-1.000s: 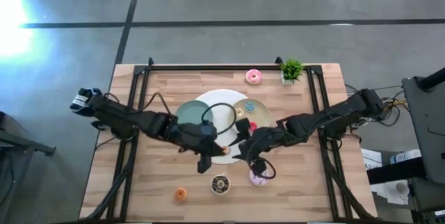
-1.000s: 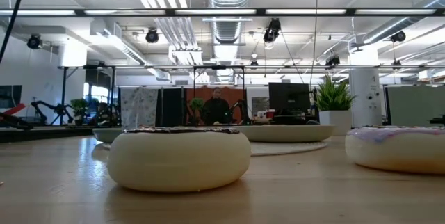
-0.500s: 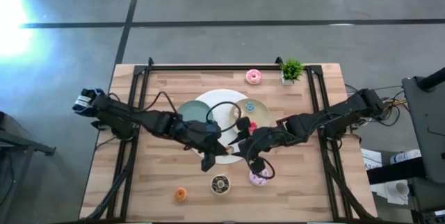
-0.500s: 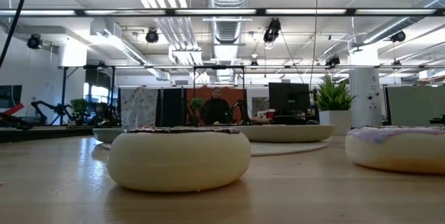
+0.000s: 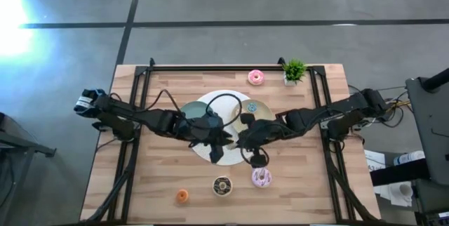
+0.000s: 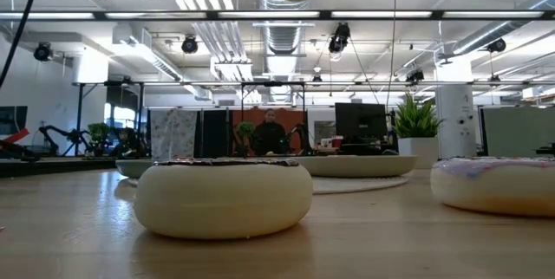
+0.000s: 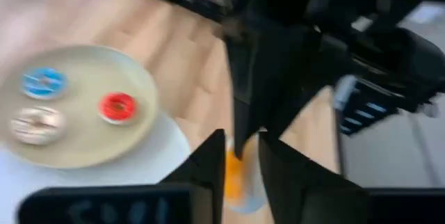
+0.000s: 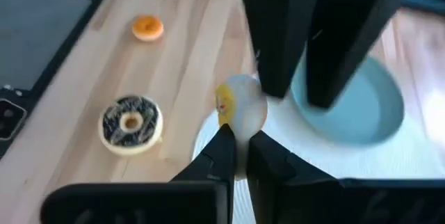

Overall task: Pick & Place donuts
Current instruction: Put the small orange donut on the brown plate

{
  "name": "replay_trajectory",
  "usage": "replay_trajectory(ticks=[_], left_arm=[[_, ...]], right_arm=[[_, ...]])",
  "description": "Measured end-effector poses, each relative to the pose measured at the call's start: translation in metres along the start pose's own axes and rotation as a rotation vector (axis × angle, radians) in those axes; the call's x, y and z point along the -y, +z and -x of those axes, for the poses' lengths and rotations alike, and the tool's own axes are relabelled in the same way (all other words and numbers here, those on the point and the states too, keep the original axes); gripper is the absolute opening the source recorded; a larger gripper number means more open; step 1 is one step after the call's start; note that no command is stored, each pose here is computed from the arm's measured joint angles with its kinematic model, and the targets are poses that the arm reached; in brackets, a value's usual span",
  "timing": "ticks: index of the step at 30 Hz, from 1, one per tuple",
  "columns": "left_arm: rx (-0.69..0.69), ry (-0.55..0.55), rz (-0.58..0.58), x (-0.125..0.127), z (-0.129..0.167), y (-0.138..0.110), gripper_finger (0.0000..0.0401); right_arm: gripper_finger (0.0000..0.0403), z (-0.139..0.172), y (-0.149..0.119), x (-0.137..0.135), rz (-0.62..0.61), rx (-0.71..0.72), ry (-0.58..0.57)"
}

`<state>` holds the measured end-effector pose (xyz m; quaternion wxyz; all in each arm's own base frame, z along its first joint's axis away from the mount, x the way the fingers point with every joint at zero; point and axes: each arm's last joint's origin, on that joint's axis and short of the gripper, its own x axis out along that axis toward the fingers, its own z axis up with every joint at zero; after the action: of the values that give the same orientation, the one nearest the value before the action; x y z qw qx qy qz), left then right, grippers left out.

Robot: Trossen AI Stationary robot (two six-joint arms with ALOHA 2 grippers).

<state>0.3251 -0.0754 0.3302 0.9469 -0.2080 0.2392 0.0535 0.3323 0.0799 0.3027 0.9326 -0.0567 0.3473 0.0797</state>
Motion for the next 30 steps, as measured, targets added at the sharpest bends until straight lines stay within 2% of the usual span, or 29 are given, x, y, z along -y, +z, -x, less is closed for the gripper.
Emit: replay_trajectory(ticks=[3,6,8,11,16,19,22,26,30], left_arm=[[0.018,0.114,-0.046,-0.005,0.000,-0.002,0.0106],[0.018,0.261,-0.100,-0.012,0.003,-0.006,0.0135],[0.005,0.313,-0.122,-0.015,0.007,-0.007,0.0146],[0.002,0.326,-0.098,-0.015,0.011,-0.008,0.0153],[0.006,0.312,-0.053,-0.011,0.013,-0.010,0.0154],[0.003,0.300,-0.050,-0.008,0.014,-0.012,0.0154],[0.002,0.290,-0.043,-0.004,0.015,-0.014,0.0154],[0.018,0.305,-0.037,-0.001,0.016,-0.016,0.0154],[0.023,0.309,-0.021,-0.001,0.016,-0.017,0.0154]], right_arm=[[0.0015,-0.001,-0.008,0.017,-0.095,-0.081,-0.036],[0.0015,0.000,-0.025,0.044,-0.262,-0.219,-0.103],[0.0015,0.001,-0.041,0.065,-0.388,-0.323,-0.119],[0.0015,0.000,-0.068,0.096,-0.538,-0.434,-0.145],[0.0015,-0.002,-0.113,0.138,-0.702,-0.519,-0.205],[0.0015,-0.007,-0.140,0.155,-0.807,-0.558,-0.134],[0.0015,-0.016,-0.159,0.162,-0.853,-0.580,-0.087],[0.0020,-0.028,-0.166,0.163,-0.829,-0.563,-0.075],[0.0051,-0.030,-0.163,0.168,-0.782,-0.563,-0.145]])
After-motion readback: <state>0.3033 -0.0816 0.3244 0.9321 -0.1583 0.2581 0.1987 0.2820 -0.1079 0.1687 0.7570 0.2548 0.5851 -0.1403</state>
